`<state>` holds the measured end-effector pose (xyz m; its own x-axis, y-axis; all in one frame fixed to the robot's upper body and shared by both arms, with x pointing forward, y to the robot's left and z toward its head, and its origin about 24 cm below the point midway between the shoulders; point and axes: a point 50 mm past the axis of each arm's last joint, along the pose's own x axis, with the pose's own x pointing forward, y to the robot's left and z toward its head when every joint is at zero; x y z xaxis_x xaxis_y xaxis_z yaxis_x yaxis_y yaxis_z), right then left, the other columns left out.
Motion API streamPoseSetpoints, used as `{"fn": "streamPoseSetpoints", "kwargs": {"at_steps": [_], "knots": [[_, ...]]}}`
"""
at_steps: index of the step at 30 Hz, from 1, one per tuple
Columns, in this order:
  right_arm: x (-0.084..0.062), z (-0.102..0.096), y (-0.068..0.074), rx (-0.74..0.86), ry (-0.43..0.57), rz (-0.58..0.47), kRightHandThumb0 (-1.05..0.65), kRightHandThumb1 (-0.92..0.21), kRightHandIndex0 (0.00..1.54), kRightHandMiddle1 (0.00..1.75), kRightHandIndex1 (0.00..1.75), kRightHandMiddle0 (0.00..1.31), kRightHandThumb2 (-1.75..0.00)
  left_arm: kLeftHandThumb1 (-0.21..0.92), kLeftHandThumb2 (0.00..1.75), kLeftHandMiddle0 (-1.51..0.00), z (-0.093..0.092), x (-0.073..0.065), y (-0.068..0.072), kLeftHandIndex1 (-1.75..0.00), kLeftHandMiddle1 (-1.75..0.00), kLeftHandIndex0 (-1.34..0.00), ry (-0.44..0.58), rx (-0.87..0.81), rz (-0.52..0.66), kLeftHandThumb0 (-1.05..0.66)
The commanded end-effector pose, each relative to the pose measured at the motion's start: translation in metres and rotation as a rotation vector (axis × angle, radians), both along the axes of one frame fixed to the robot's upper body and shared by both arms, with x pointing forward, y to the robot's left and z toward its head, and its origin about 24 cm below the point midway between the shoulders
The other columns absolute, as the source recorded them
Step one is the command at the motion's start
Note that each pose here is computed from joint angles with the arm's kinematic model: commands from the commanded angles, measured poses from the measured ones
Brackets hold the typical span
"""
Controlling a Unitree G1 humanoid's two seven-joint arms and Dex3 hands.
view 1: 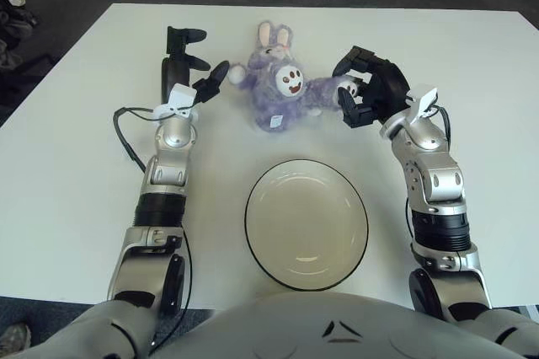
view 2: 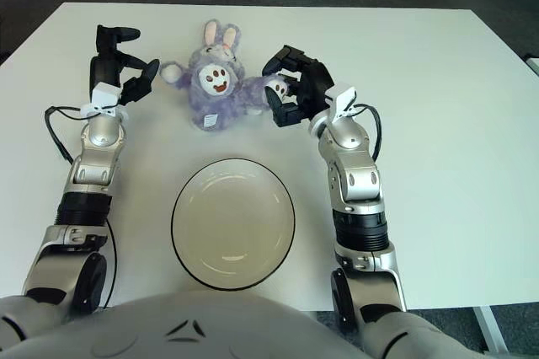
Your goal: Put the doll into the plate.
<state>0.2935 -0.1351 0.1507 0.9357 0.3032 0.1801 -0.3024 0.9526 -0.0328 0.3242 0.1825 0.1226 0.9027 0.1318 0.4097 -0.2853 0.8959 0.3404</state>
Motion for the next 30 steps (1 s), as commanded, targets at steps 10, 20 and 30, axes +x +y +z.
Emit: {"fn": "streamPoseSetpoints", "kwargs": {"at_steps": [10,20,30], "knots": [[-0.011,0.006,-0.001,0.066,-0.027,0.010,-0.01,-0.11,0.86,1.44,1.63,0.68,-1.42,0.46,1.09,-0.28,-0.007,0.019,0.005,-1.40,-1.10,-0.06,0.048,0.056,0.033,-0.28],[-0.012,0.007,-0.002,0.069,-0.014,-0.013,-0.01,-0.10,0.85,1.44,1.66,0.69,-1.45,0.43,1.17,-0.30,-0.013,0.023,0.001,-1.41,-1.06,-0.06,0.095,0.059,-0.003,-0.31],[-0.013,0.007,-0.002,0.092,0.013,-0.032,-0.01,-0.08,0.77,1.56,1.61,0.74,-1.48,0.44,1.11,-0.23,-0.017,0.021,-0.010,-1.39,-1.02,-0.04,0.131,0.064,-0.076,-0.40]]}}
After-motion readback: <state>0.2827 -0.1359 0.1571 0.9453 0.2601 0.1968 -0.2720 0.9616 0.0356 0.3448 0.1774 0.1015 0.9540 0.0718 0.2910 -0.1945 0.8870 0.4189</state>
